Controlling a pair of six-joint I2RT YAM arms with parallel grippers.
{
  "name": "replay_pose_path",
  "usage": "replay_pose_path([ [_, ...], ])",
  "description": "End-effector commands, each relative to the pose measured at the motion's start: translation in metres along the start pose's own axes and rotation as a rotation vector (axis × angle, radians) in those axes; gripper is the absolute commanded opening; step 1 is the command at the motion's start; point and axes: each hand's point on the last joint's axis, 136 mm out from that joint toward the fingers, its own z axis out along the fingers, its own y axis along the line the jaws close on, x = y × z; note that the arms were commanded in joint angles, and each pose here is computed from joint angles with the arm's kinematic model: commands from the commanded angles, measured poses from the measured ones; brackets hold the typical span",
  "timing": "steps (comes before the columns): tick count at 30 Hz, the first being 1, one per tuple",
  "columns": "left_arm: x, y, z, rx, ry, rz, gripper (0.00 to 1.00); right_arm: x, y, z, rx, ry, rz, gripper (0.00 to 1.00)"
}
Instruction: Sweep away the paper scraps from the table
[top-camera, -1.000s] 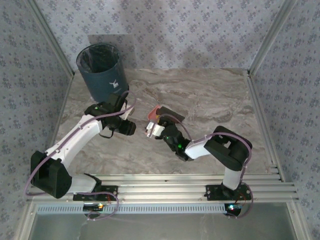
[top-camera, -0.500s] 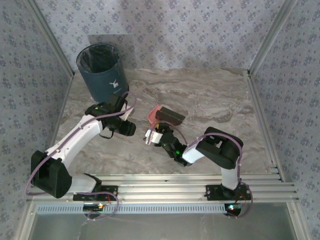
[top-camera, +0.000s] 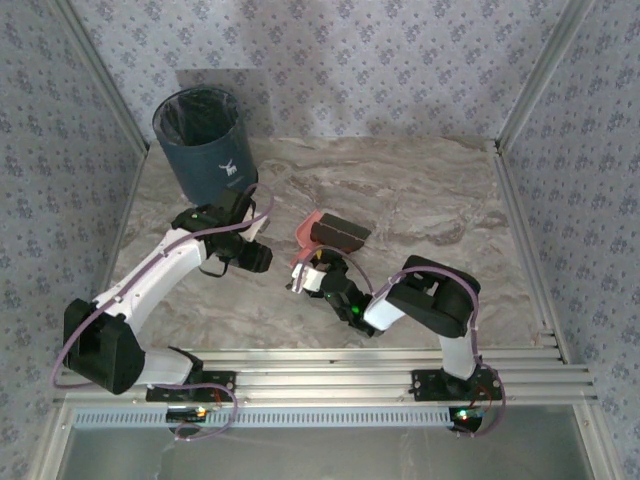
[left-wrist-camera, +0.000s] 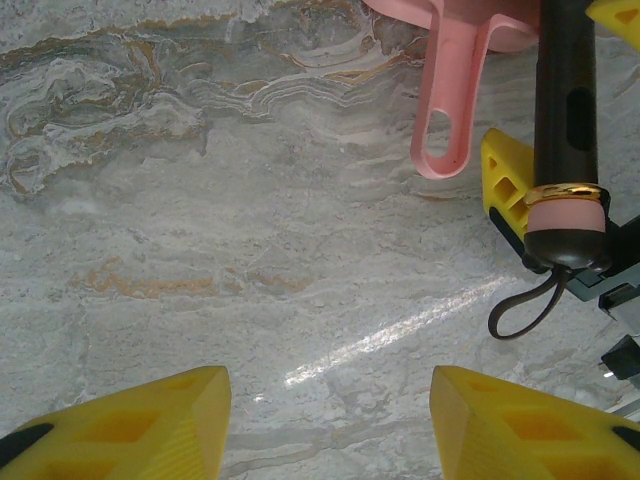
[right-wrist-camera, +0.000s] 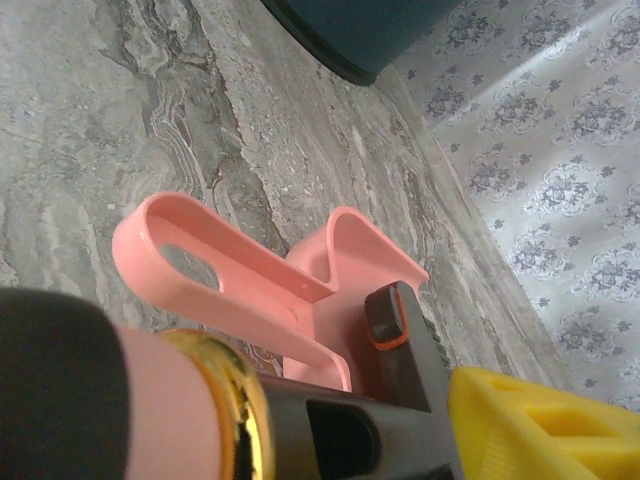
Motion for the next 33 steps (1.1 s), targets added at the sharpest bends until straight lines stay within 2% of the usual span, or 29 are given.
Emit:
replay_pose_path([
  [1, 0.003, 0.000, -0.001, 0.014, 0.016, -0.009, 0.56, 0.000, -0.002, -0.002, 0.031, -0.005, 0.038, 0.69],
  [20, 0.005, 0.001, 0.002, 0.012, 0.032, -0.010, 0.56, 0.000, -0.002, -0.020, 0.014, -0.013, 0.041, 0.89],
  [33, 0.005, 0.000, 0.002, 0.016, 0.036, -0.009, 0.56, -0.019, -0.019, -0.041, -0.012, -0.049, 0.132, 0.91],
])
